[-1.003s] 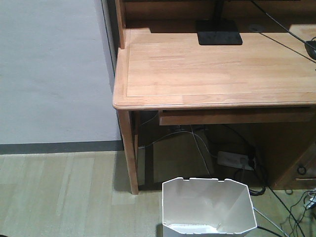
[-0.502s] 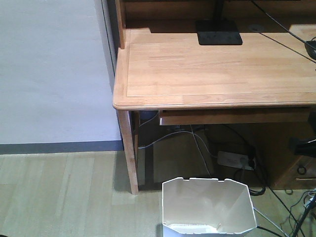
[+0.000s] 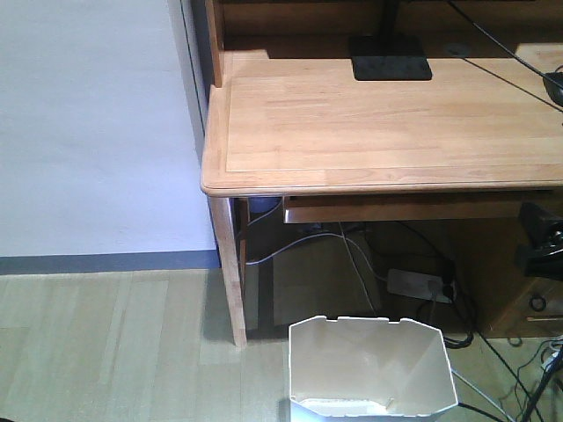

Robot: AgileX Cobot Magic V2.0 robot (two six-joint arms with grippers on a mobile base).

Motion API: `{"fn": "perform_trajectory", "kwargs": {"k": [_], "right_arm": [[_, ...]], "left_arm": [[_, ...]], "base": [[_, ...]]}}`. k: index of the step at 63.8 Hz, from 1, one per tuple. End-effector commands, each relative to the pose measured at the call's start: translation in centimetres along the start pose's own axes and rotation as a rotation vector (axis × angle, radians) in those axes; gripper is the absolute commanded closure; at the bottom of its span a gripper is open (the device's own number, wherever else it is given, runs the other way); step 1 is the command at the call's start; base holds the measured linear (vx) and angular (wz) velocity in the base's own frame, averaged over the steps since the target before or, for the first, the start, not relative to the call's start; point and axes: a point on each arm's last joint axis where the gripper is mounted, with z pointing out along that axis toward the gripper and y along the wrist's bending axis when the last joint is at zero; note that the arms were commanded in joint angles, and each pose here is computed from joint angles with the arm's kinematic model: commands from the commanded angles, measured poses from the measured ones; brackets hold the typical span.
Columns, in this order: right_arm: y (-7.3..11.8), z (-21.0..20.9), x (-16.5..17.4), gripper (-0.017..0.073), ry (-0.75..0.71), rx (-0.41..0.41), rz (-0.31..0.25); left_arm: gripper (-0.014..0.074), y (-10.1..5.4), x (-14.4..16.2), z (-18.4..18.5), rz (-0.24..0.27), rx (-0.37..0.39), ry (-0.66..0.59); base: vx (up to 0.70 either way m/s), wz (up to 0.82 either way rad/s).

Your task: Move trash bin to bedside with robot

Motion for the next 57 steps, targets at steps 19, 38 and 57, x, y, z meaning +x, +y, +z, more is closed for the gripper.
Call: {"fn": "perform_trajectory", "kwargs": {"k": [19,38,57], "right_arm": [[0.0,5.0,-2.8,0.0020,0.280,-0.018,0.045],[-0.4,12.0,0.7,0.0020,0.690,-0.020,0.090],[-1.8,18.4,7.4,0.0020,0.917,-0.054,0.076]], "left_arm": [[0.0600,-0.1,-1.5,-0.2,-0.006,0.005,-0.102],[0.0600,-0.1,-1.5,-0.2,-0.006,0.005,-0.102],[0.0600,-0.1,-1.5,-0.2,-0.006,0.005,-0.102]], "base": [[0.00,0.00],[0.00,0.00],[0.00,0.00]]}}
